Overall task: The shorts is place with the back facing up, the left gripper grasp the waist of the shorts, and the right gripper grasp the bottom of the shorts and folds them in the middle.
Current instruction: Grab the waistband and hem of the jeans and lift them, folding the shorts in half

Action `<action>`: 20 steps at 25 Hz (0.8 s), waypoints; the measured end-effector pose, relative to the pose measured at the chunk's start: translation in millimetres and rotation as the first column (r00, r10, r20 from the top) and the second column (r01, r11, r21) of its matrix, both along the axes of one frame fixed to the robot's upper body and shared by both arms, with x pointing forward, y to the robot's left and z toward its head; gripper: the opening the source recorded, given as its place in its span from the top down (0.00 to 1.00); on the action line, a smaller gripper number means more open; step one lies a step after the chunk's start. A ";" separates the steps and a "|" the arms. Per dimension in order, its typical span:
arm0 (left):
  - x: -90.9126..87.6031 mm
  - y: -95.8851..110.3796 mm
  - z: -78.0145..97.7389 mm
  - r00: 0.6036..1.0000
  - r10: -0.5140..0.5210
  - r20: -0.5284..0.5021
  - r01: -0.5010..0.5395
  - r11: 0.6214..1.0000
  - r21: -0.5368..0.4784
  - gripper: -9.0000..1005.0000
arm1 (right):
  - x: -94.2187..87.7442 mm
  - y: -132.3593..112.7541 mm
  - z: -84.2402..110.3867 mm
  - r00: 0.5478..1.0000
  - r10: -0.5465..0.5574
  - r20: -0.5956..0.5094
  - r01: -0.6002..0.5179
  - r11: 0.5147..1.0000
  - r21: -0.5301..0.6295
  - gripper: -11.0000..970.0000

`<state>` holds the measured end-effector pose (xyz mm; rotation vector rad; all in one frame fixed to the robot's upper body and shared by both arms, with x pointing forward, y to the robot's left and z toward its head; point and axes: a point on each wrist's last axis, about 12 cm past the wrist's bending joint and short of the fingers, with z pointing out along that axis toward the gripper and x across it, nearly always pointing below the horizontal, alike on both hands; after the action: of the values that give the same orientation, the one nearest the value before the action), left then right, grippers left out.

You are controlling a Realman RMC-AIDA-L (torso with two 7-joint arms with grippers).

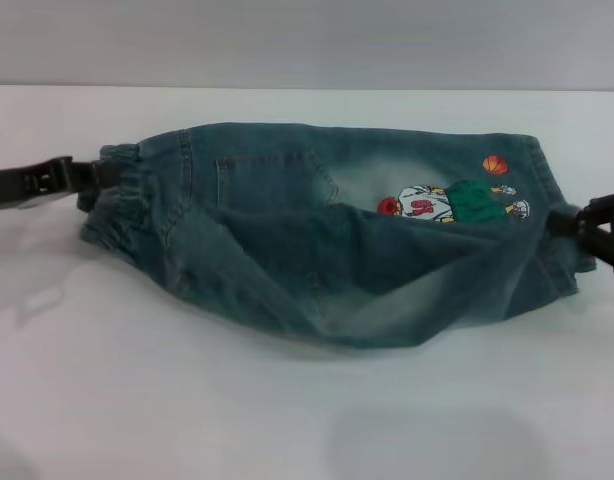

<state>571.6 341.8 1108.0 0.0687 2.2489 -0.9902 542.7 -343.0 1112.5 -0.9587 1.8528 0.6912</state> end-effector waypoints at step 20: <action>19.3 2.2 6.7 0.982 0.180 0.057 -0.176 0.982 -0.064 0.95 | 11.5 -21.4 -14.3 0.947 -0.292 0.136 0.283 0.955 0.085 0.99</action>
<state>590.9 344.0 1114.7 -0.1238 2.1262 -0.9435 554.2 -364.4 1098.2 -0.6596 1.7809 0.4855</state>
